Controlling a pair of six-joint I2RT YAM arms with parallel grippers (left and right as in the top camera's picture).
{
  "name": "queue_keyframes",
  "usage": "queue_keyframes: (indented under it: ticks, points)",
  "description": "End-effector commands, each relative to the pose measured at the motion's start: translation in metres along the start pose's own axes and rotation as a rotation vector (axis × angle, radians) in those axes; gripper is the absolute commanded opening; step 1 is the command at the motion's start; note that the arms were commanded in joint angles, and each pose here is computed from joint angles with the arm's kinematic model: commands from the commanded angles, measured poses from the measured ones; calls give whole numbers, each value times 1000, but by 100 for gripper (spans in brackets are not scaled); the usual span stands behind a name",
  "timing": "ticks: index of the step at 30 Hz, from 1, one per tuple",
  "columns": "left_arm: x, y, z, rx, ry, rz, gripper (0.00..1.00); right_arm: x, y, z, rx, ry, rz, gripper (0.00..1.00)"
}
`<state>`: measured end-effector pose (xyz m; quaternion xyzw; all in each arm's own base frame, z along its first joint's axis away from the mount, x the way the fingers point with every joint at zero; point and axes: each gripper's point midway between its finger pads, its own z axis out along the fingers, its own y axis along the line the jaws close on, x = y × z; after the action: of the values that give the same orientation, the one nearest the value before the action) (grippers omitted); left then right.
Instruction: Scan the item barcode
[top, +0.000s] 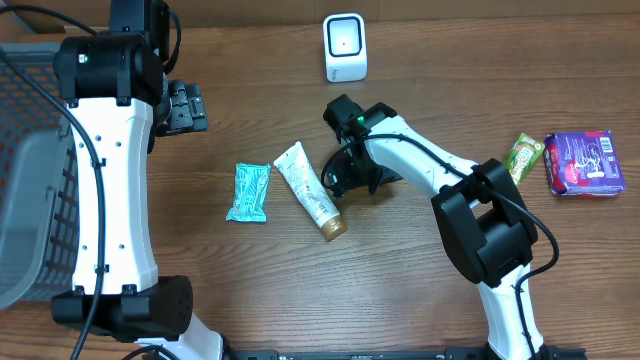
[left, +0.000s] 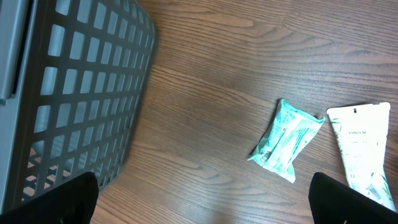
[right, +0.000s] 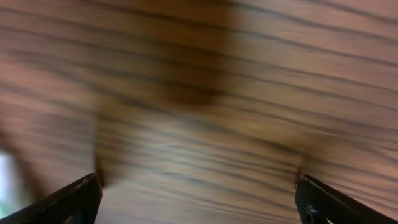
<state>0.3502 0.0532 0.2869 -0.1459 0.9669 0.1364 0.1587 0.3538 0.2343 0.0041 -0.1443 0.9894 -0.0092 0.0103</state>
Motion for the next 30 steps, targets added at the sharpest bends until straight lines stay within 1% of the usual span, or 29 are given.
queue_keyframes:
  ticks: [1, 4, 7, 10, 14, 15, 16, 17, 18, 19, 22, 26, 30]
  points:
    - [-2, 3, -9, 2, -30, 1, 100, -17, -28, -11, 160, -61, 9, 100]
    - [-2, 3, -9, 2, -30, 1, 100, -27, -22, -34, 144, -88, -5, 100]
    - [-2, 3, -9, 2, -30, 1, 99, -29, 5, -65, 45, -98, -86, 100]
    - [-2, 3, -9, 2, -30, 1, 100, -23, 37, -86, -107, -80, -125, 100]
    - [-2, 3, -9, 2, -30, 1, 100, -7, 81, -94, -366, -7, -146, 100]
    - [-2, 3, -9, 2, -30, 1, 100, -4, 85, -94, -396, 3, -164, 84]
    - [-2, 3, -9, 2, -30, 1, 100, -2, 88, -92, -412, 16, -165, 61]
    - [-2, 3, -9, 2, -30, 1, 100, 2, 90, -89, -428, 36, -158, 33]
    - [-2, 3, -9, 2, -30, 1, 100, 4, 93, -86, -434, 44, -153, 12]
    - [-2, 3, -9, 2, -30, 1, 100, 5, 95, -83, -433, 49, -137, 4]
    - [-2, 3, -9, 2, -30, 1, 100, 5, 105, -75, -431, 38, -109, 4]
    - [-2, 3, -9, 2, -30, 1, 100, 4, 115, -63, -382, 11, -64, 4]
    - [-2, 3, -9, 2, -30, 1, 100, 6, 123, -54, -336, -13, -70, 4]
